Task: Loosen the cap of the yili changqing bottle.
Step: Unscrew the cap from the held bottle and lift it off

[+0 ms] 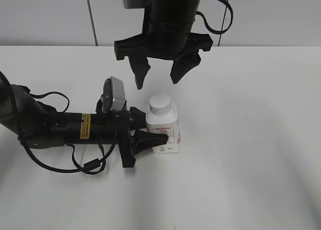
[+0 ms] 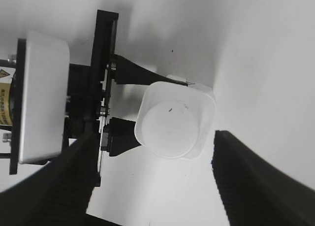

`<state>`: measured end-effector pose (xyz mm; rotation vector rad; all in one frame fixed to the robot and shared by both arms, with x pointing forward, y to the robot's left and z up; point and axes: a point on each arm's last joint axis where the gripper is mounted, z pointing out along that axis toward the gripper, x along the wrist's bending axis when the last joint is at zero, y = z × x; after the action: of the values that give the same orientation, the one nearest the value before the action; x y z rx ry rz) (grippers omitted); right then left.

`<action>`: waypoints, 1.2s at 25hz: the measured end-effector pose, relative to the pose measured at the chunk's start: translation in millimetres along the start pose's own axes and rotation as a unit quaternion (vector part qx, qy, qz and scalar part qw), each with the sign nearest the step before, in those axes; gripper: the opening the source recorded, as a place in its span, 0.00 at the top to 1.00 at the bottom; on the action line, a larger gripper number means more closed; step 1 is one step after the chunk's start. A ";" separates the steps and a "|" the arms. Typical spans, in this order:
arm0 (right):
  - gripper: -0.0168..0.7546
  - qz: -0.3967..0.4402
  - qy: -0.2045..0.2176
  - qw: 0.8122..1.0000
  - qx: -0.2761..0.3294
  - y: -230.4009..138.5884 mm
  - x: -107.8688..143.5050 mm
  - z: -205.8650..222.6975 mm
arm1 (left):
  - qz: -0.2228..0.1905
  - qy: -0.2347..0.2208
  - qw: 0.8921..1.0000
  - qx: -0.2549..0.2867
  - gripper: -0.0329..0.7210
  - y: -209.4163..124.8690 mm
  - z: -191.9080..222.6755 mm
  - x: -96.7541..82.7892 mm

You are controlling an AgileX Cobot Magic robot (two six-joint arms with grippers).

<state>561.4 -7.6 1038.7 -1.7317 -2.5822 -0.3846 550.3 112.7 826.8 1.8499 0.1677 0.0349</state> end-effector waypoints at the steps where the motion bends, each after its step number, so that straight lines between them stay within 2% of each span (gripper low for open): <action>1: 0.23 0.005 0.000 1.000 0.002 -0.4 -0.1 1.1 | 0.000 0.000 1.000 0.000 0.52 0.0 0.0 0.0; 8: 0.23 0.020 -0.021 0.999 0.033 -1.2 -4.4 30.8 | 0.000 0.000 1.000 0.000 0.52 0.0 0.0 -0.1; 19: 0.24 0.022 -0.036 0.998 0.049 -0.6 -7.1 49.2 | 0.000 0.000 1.000 0.000 0.52 0.0 0.0 -0.1; 22: 0.30 0.023 -0.036 0.998 0.049 -0.6 -7.1 49.2 | 0.000 0.000 1.000 0.000 0.52 0.0 0.0 -0.1; 26: 0.47 0.023 -0.035 0.998 0.049 -0.6 -6.9 49.3 | 0.000 0.000 1.000 0.000 0.52 0.0 0.0 -0.1; 30: 0.47 0.022 -0.034 0.998 0.049 -0.7 -6.5 49.3 | 0.000 0.000 1.000 0.000 0.52 0.0 0.0 -0.1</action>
<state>569.7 -3.5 989.8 -1.7963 -2.5555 -0.1974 550.3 112.7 826.7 1.8503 0.1668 0.0345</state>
